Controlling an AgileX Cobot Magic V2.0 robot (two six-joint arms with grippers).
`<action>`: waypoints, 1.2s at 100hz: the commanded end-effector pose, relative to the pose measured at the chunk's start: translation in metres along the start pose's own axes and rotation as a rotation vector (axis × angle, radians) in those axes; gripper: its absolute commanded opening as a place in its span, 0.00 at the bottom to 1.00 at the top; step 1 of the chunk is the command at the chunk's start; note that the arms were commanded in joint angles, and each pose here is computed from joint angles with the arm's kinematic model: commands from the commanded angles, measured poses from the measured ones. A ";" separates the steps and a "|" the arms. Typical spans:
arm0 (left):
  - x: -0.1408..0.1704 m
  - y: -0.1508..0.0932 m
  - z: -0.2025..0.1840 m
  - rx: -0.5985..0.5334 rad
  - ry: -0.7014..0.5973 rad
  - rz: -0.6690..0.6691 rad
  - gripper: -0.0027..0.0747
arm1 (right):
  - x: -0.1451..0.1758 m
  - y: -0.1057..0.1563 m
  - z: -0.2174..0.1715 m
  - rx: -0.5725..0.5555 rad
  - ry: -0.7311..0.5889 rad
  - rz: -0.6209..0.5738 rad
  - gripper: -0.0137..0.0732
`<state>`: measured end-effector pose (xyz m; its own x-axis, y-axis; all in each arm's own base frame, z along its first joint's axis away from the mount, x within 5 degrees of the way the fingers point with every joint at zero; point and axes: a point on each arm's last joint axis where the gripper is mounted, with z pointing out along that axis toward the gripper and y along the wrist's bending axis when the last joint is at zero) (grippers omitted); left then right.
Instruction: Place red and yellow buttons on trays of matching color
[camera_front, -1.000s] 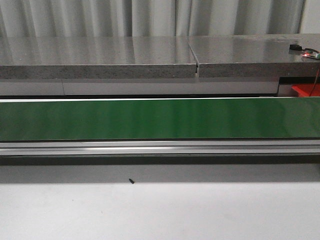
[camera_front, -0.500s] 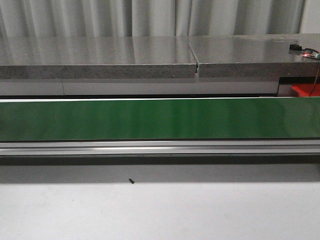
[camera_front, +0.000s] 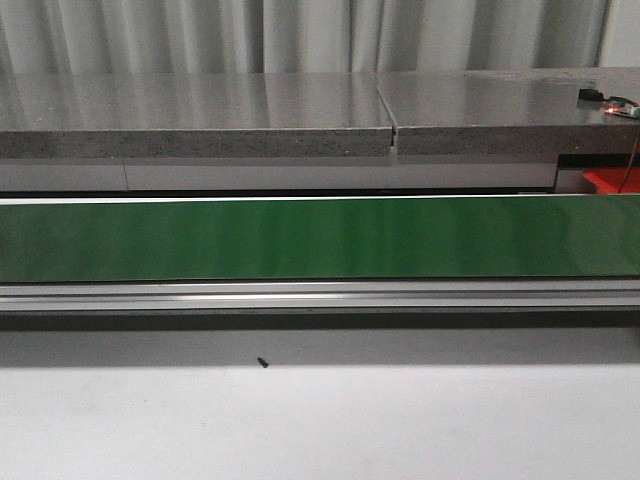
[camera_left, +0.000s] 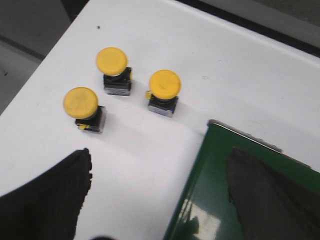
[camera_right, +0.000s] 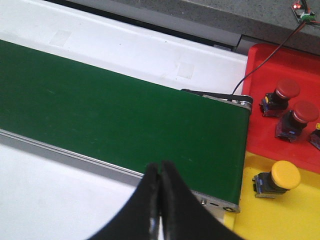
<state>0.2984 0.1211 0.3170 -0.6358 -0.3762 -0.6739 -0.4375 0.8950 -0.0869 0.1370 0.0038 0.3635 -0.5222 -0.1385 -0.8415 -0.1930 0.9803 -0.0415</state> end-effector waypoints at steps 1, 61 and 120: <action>-0.016 0.009 -0.002 -0.015 -0.098 -0.020 0.74 | -0.011 -0.001 -0.007 0.021 -0.084 -0.008 0.08; -0.044 0.036 0.076 -0.128 0.005 0.048 0.74 | -0.011 -0.001 -0.007 0.021 -0.084 -0.008 0.08; -0.049 0.040 0.119 -0.149 0.057 0.075 0.74 | -0.011 -0.001 -0.007 0.021 -0.084 -0.008 0.08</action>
<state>0.3856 0.2016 0.2284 -0.7647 -0.3681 -0.5290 -0.4716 0.8790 0.0700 0.1370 0.0038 0.3635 -0.5220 -0.1391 -0.8415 -0.1934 0.9802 -0.0421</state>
